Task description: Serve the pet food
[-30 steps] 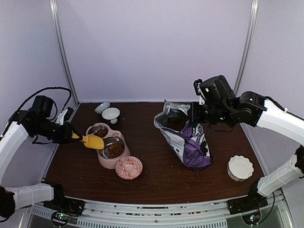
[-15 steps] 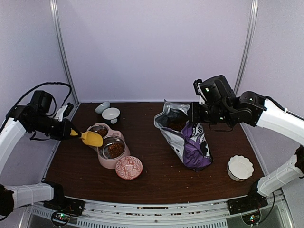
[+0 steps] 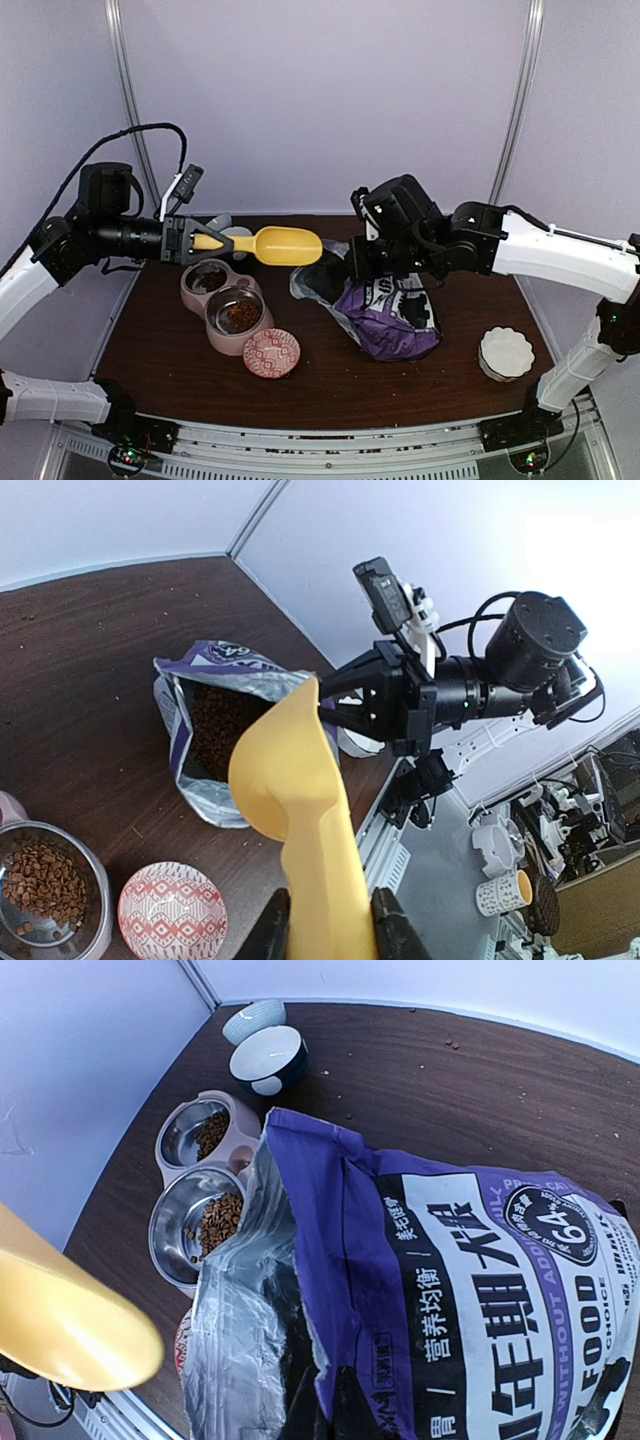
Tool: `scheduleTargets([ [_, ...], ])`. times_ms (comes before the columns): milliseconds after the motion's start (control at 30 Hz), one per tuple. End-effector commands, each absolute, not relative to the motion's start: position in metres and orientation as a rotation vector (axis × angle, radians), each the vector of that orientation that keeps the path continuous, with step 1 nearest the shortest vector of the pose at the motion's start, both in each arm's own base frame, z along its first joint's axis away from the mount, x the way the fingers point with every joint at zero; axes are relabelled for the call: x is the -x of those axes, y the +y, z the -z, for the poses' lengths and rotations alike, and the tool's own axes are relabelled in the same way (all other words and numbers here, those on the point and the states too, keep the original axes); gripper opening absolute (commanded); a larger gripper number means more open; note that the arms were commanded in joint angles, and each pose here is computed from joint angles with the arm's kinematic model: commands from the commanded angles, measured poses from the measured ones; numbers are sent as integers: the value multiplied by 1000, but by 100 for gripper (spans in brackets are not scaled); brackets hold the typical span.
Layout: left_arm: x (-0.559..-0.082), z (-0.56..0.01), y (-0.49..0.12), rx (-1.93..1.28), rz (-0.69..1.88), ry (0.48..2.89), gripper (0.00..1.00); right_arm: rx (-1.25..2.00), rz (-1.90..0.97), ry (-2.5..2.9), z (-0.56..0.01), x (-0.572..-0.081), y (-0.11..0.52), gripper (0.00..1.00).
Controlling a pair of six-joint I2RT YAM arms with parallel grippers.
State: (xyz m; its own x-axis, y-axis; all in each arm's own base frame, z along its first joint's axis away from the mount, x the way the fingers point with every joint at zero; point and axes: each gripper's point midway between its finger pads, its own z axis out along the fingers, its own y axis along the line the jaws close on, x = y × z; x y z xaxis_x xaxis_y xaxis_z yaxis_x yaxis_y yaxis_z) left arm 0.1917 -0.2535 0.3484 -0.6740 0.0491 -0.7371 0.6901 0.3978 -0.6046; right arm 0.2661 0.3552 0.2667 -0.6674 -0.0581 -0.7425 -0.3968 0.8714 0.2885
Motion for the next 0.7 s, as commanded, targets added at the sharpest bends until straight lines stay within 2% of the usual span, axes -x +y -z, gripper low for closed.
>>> scheduleTargets([
  [0,-207,-349,-263,-576,1284,1985,0,331,-627,2226,-281,-265,376,2],
  [200,-211,-277,-264,-532,1168,2262,0,341,-634,2218,-283,-266,383,2],
  [467,-224,-241,-282,-491,1147,2321,0,348,-634,2212,-283,-266,388,5],
  [533,-230,-226,-289,-470,1119,2356,0,345,-628,2209,-285,-266,386,13],
  [667,-237,-192,-298,-448,1054,2450,0,332,-603,2170,-298,-264,368,52],
])
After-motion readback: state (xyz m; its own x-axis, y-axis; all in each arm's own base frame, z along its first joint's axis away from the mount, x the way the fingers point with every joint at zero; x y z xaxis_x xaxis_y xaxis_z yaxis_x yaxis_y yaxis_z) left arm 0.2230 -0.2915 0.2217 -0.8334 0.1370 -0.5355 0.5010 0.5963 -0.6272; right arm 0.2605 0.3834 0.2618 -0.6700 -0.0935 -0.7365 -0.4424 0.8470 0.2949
